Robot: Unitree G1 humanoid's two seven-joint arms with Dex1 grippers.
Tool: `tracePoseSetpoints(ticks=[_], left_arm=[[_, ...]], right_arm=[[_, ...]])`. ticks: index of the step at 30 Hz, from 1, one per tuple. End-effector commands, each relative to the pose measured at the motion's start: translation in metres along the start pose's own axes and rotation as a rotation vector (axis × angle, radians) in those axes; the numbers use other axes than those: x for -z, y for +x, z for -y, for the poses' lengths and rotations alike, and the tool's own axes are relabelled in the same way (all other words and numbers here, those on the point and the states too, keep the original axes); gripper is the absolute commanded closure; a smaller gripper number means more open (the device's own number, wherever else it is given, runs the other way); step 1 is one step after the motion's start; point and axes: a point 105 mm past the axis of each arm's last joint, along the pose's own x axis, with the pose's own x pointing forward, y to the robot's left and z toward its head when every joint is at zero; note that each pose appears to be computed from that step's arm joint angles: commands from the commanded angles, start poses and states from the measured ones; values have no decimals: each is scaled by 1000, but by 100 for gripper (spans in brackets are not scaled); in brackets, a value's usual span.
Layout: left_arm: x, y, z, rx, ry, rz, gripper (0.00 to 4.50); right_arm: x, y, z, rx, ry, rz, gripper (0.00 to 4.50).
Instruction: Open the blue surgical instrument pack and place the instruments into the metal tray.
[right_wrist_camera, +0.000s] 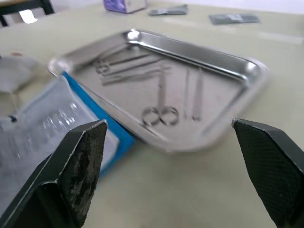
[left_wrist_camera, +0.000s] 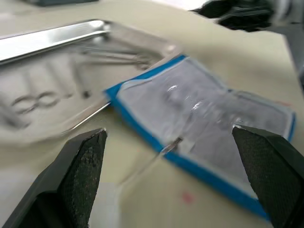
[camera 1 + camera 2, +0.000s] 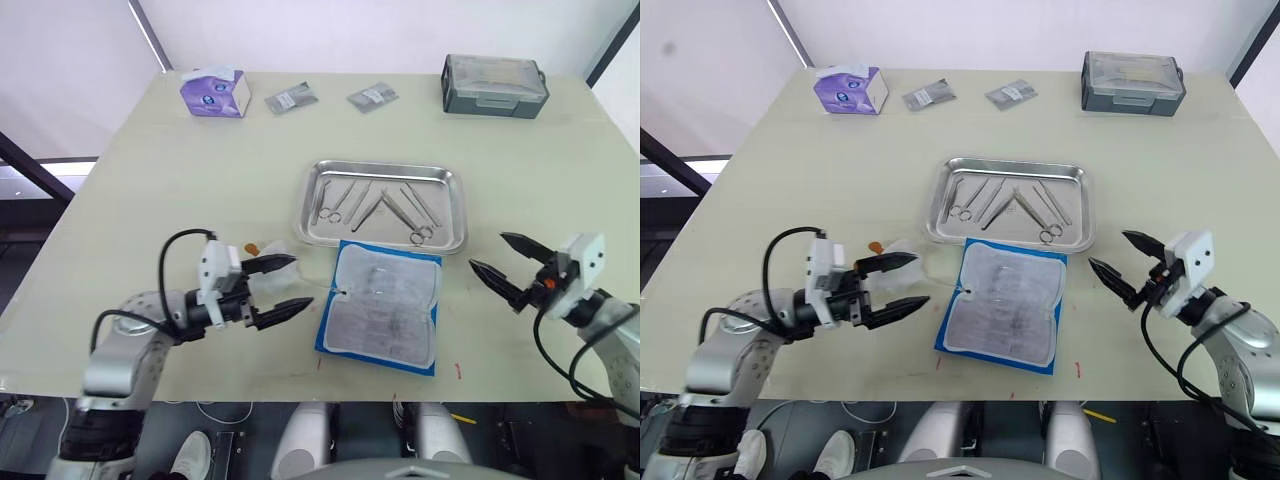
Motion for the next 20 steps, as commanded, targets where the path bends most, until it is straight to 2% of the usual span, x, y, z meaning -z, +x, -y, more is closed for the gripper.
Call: tracePoseSetpoints(ticks=[1,5,8,10,14,20], left_arm=[[-6,-23,-9,-135,21,16,0],[3,-53,-17,-301,-3,-8,0],[26,-81,-14,-383,-41,-133,0],[31,-92,-12,-417,-46,-167,0],[40,-106,-9,-466,-26,-228,0],[49,-110,-5,-500,2,-268,0]], right_arm=[[-7,-22,0,-10,-33,18,3],[5,-46,-4,-36,30,-24,3],[17,-61,-3,-16,42,-59,3],[24,-69,-2,-3,52,-72,3],[35,-82,0,22,48,-99,3],[46,-93,-9,42,78,-128,3]])
